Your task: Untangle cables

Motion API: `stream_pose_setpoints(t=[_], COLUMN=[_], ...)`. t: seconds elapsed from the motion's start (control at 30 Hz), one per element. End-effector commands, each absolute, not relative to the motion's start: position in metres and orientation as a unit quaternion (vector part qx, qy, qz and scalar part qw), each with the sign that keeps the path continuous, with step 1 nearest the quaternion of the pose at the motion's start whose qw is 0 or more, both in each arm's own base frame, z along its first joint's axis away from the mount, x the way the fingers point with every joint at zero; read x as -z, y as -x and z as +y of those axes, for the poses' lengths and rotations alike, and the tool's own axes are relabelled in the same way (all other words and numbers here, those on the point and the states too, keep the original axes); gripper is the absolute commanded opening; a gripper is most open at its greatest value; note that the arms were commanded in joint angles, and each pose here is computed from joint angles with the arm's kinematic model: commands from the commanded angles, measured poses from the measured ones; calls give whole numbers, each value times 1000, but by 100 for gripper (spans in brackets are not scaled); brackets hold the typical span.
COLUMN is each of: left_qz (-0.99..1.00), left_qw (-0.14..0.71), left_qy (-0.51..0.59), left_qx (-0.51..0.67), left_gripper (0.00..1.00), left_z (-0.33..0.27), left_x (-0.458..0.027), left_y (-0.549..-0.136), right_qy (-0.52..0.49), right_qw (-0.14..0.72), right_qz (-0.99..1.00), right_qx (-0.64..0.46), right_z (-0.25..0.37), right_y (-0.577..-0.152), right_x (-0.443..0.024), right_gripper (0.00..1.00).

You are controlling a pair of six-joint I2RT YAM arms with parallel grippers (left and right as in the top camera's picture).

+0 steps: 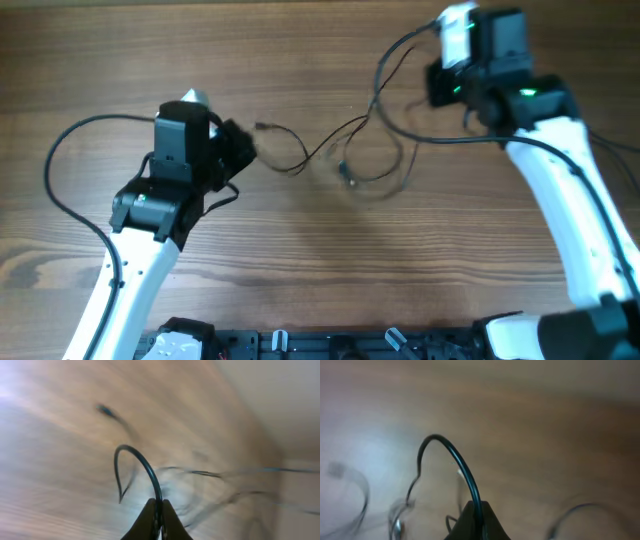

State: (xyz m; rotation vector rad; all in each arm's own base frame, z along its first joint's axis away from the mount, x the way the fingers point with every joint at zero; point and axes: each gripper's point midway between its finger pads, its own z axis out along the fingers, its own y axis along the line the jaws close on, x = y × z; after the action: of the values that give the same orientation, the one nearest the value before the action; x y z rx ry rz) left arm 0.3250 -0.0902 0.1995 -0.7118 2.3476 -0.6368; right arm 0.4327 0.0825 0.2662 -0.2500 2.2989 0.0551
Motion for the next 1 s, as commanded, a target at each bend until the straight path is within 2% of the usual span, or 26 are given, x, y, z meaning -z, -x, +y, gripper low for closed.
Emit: stream_pose_setpoints(t=[0.0,0.13,0.2,0.37,0.53,0.7,0.97], left_qz=[885,876,871,860,848,816,767], left_qw=[324,330,332,334,346,366,363], left_qy=[305,340,353,378,399,447,527], left_qx=[134,92,87,78,52,-17,-39], left_gripper=[4,4,4,4,4,4,4], left_z=[-42,-13,-3,15,34,78,129], left_x=[-189,-186,-186,-186,-187,-192,-191], left_y=[-323,-320,-320,-320,-319,-311,-293], right_qy=[6,-66,-100,-152,-163,-267,-333], right_qw=[529,601,611,605,604,603,598], right_qz=[848,795,784,779,777,741,710], right_qx=[33,51,53,67,69,125,165], right_z=[27,-26,-45,-83,-88,-123,-162], right_y=[-427,-415,-411,-406,-406,-391,-373], right_x=[-371,-425,-433,-430,-429,-432,-434], right_gripper=[4,4,4,4,4,4,4])
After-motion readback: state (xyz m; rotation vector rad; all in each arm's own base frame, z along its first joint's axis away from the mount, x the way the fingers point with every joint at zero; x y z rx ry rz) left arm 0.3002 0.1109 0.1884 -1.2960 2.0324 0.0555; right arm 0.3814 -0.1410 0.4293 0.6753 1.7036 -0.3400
